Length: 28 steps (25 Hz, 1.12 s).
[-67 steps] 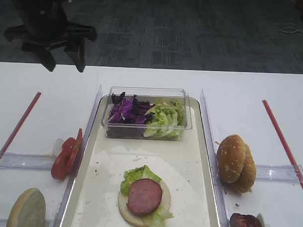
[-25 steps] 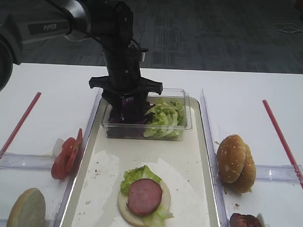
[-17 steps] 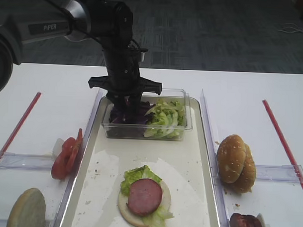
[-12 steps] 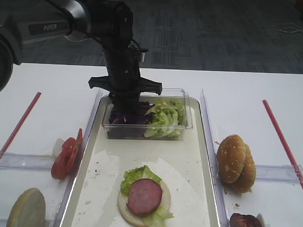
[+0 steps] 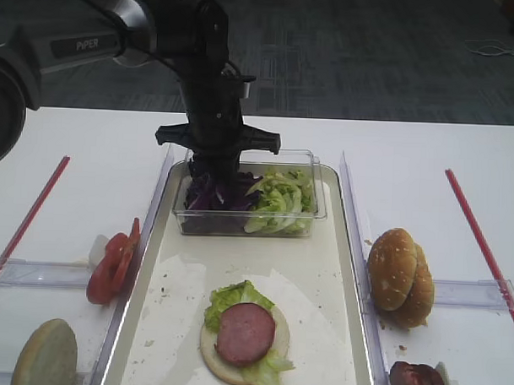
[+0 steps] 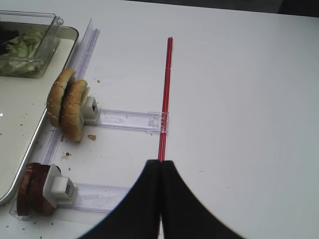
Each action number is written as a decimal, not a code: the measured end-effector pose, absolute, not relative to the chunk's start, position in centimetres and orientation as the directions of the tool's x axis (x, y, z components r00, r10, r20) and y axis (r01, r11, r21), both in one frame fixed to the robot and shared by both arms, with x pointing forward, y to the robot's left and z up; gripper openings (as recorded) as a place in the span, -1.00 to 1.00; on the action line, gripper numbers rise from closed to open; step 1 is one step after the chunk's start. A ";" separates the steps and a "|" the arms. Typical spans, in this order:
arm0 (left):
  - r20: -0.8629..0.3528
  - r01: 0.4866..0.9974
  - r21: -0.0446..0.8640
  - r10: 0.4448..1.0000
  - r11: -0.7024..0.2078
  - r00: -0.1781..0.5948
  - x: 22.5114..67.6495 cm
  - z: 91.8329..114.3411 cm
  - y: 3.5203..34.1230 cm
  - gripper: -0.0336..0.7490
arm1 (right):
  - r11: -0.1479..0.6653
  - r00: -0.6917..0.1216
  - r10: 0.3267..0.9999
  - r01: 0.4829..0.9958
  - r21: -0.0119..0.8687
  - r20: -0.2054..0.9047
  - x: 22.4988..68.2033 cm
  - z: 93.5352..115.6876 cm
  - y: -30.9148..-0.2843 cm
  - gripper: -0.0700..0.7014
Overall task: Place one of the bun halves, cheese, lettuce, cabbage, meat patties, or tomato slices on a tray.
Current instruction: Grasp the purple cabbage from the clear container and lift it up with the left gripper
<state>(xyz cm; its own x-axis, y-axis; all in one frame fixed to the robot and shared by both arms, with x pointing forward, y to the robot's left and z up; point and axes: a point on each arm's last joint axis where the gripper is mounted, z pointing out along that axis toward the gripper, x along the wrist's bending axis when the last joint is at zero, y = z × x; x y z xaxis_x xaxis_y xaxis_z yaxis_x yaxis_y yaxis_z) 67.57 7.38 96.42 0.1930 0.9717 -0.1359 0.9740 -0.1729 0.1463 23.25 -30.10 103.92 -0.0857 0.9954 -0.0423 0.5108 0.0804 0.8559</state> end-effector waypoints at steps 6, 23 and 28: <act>-0.125 0.969 0.173 0.972 -0.177 0.199 67.9 97.0 7.4 -0.70 | 0.080 -0.086 0.995 0.511 0.856 -0.042 23.2 103.9 -30.1 -0.80; -0.133 0.969 0.176 0.971 -0.174 0.199 67.8 97.4 7.4 -0.71 | 0.080 -0.086 0.995 0.511 0.856 -0.042 23.2 103.9 -30.1 -0.80; -0.172 0.963 0.211 0.963 -0.167 0.205 67.2 99.8 7.4 -0.71 | 0.080 -0.086 0.995 0.511 0.856 -0.042 23.2 103.9 -30.1 -0.80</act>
